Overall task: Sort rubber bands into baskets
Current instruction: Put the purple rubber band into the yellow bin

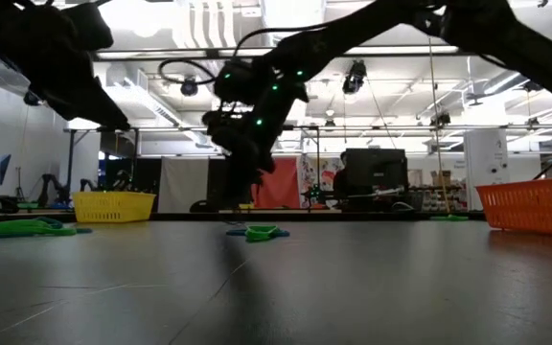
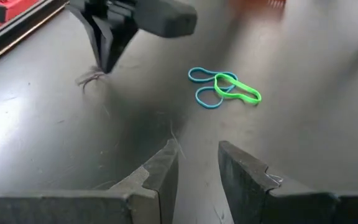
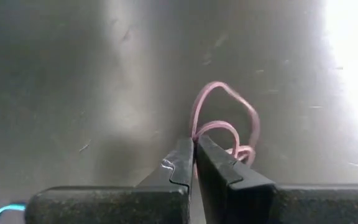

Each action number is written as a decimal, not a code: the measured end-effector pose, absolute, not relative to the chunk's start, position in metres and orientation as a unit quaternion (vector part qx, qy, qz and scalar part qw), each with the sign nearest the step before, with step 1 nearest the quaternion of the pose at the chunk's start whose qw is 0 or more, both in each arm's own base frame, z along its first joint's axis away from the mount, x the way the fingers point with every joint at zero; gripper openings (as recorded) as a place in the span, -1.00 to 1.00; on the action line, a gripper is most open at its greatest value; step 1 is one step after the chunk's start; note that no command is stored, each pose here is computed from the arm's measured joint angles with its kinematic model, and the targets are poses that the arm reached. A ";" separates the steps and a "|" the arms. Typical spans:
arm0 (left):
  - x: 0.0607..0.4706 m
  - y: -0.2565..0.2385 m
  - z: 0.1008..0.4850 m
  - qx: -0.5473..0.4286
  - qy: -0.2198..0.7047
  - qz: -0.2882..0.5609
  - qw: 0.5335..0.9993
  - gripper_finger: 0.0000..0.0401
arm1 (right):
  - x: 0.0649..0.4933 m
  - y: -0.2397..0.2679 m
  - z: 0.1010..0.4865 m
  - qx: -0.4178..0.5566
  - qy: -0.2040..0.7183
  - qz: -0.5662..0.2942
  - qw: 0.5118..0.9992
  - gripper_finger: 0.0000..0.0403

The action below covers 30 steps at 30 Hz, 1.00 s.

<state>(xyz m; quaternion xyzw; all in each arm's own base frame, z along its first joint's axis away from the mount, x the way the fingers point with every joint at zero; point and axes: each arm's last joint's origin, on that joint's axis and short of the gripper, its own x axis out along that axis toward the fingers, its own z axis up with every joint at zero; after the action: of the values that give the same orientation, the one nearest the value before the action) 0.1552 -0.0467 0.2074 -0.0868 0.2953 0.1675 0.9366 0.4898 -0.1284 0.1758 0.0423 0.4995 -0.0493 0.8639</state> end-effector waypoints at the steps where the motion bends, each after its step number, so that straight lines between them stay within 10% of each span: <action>1: 0.154 -0.047 0.206 -0.086 0.297 0.167 0.936 -0.51 | 0.493 -0.126 0.173 0.041 0.506 -0.045 0.860 -0.96; 17: 0.154 -0.046 0.204 -0.082 0.289 0.188 0.935 -0.51 | 0.507 -0.121 0.145 0.049 0.550 -0.036 0.833 -0.90; 30: 0.156 -0.041 0.208 -0.061 0.234 0.267 0.933 -0.50 | 0.504 -0.116 0.180 0.051 0.522 -0.042 0.850 -0.17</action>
<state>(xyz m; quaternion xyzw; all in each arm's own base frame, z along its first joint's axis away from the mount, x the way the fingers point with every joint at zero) 0.1559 -0.0414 0.2077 -0.0612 0.2344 0.2672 0.9327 0.5036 -0.1163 0.1803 0.0507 0.5221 -0.0417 0.8503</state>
